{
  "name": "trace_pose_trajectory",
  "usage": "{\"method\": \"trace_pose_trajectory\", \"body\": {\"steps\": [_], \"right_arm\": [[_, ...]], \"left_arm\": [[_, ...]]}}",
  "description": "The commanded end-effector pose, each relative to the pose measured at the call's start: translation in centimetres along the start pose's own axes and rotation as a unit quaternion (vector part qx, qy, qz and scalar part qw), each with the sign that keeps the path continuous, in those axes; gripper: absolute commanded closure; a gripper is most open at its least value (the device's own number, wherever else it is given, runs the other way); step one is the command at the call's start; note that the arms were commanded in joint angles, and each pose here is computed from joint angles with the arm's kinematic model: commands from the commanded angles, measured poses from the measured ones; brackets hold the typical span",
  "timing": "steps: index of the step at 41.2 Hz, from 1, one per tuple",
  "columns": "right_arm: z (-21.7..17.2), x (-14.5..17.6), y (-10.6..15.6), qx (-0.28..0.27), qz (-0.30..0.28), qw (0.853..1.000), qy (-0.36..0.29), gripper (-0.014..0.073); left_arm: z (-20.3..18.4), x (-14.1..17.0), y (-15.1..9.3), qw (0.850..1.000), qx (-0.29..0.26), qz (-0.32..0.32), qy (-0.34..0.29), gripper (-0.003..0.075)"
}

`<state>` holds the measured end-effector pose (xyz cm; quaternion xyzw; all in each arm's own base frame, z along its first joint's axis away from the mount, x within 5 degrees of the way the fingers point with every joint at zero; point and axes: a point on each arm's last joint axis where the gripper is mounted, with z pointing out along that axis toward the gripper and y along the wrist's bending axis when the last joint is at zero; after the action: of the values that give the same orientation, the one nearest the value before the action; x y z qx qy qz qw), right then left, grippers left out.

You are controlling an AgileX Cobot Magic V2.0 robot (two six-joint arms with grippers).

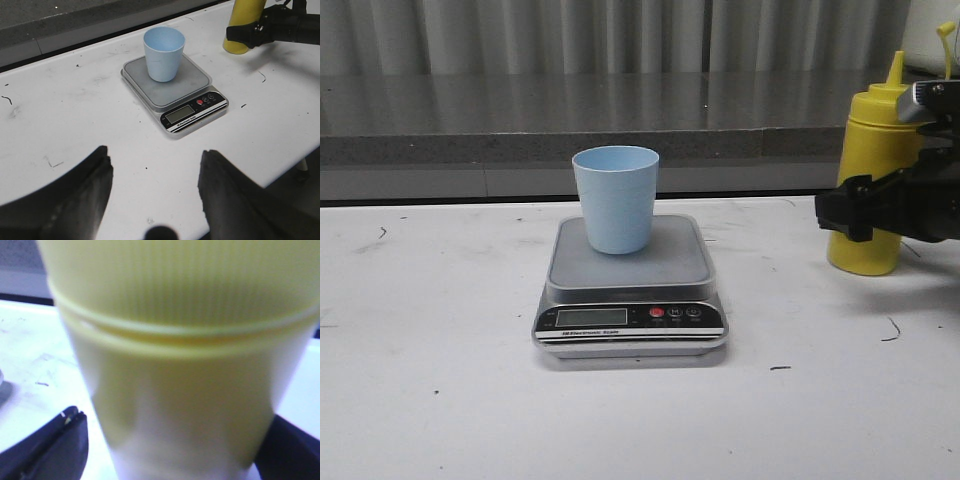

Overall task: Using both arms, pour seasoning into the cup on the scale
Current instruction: 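Open the right gripper and withdraw it from the yellow bottle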

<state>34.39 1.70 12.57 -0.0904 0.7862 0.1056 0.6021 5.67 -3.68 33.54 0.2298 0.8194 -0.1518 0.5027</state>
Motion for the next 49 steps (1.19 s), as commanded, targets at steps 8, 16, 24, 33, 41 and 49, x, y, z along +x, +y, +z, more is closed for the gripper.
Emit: {"method": "trace_pose_trajectory", "body": {"steps": [8, 16, 24, 33, 41, 49], "right_arm": [[-2.9, -3.2, 0.4, 0.02, -0.012, 1.0, -0.009, -0.0044], [-5.7, -4.4, 0.4, 0.065, 0.029, 0.995, 0.072, -0.0038], [-9.5, -6.0, 0.5, 0.136, 0.081, 0.973, 0.169, -0.0038], [-13.4, -7.7, 4.2, 0.135, 0.042, 0.959, 0.245, -0.0038], [-16.8, -9.6, 7.4, 0.091, 0.026, 0.97, 0.224, -0.0038], [-21.0, -10.9, 8.8, 0.063, 0.028, 0.972, 0.224, -0.0038]], "left_arm": [[-0.4, -1.3, -0.1, 0.999, 0.005, -0.003, -0.047, 0.0332], [-0.4, -1.3, -0.1, 0.999, 0.005, -0.003, -0.047, 0.0332], [-0.4, -1.3, -0.1, 0.999, 0.005, -0.003, -0.047, 0.0332], [-0.4, -1.3, -0.1, 0.999, 0.005, -0.003, -0.047, 0.0332], [-0.4, -1.3, -0.1, 0.999, 0.005, -0.003, -0.047, 0.0332], [-0.4, -1.3, -0.1, 0.999, 0.005, -0.003, -0.047, 0.0332]]}}
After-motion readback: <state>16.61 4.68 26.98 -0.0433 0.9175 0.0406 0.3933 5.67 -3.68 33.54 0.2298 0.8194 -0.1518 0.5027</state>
